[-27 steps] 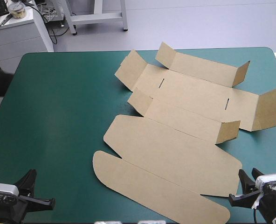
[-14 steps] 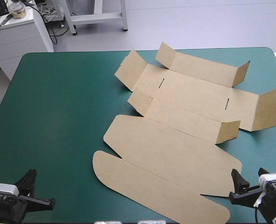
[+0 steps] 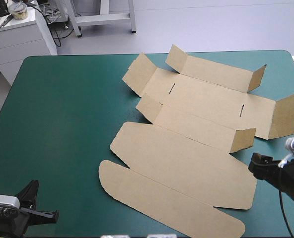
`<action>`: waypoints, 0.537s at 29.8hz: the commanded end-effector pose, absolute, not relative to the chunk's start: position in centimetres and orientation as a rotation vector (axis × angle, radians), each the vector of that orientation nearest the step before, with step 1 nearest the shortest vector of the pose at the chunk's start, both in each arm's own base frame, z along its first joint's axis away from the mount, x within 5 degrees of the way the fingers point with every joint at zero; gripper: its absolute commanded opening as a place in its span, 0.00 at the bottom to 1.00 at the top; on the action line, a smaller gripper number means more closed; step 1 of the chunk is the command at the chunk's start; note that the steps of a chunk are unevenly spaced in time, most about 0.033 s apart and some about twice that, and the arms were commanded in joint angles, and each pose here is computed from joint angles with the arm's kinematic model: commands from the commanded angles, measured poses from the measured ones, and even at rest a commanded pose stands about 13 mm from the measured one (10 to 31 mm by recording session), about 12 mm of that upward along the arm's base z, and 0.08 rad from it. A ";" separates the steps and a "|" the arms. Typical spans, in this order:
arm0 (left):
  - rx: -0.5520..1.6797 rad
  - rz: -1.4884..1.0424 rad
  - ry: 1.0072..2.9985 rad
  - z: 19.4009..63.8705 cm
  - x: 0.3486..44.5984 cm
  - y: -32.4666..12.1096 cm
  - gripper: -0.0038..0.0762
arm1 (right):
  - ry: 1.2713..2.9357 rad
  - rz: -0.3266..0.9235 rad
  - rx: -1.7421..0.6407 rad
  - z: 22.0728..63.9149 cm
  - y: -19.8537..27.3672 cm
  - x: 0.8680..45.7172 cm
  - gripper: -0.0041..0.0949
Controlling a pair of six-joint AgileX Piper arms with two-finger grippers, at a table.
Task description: Fold the box
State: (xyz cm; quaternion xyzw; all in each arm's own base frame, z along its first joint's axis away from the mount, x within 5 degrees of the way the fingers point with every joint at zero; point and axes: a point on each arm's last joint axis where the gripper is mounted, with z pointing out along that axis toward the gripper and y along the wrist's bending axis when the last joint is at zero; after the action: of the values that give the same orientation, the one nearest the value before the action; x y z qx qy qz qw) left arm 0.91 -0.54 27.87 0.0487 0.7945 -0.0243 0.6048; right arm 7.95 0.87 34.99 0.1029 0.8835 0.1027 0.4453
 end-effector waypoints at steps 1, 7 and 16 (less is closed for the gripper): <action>0.106 -0.070 1.730 29.2 0.6 -0.5 0.04 | 2.239 0.249 0.263 37.1 1.2 11.7 0.75; 0.102 -0.074 1.730 29.2 0.6 -0.5 0.04 | 2.373 0.208 0.278 37.0 1.6 17.5 0.75; 0.102 -0.074 1.730 29.2 0.6 -0.5 0.04 | 2.685 0.118 0.370 32.5 -1.1 24.4 0.75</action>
State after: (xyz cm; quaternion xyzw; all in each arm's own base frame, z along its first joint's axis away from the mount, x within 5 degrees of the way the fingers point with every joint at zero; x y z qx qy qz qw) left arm 0.91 -0.54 27.87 0.0487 0.7945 -0.0243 0.6048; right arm 22.91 0.23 32.44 0.1271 0.9671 0.0419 0.2164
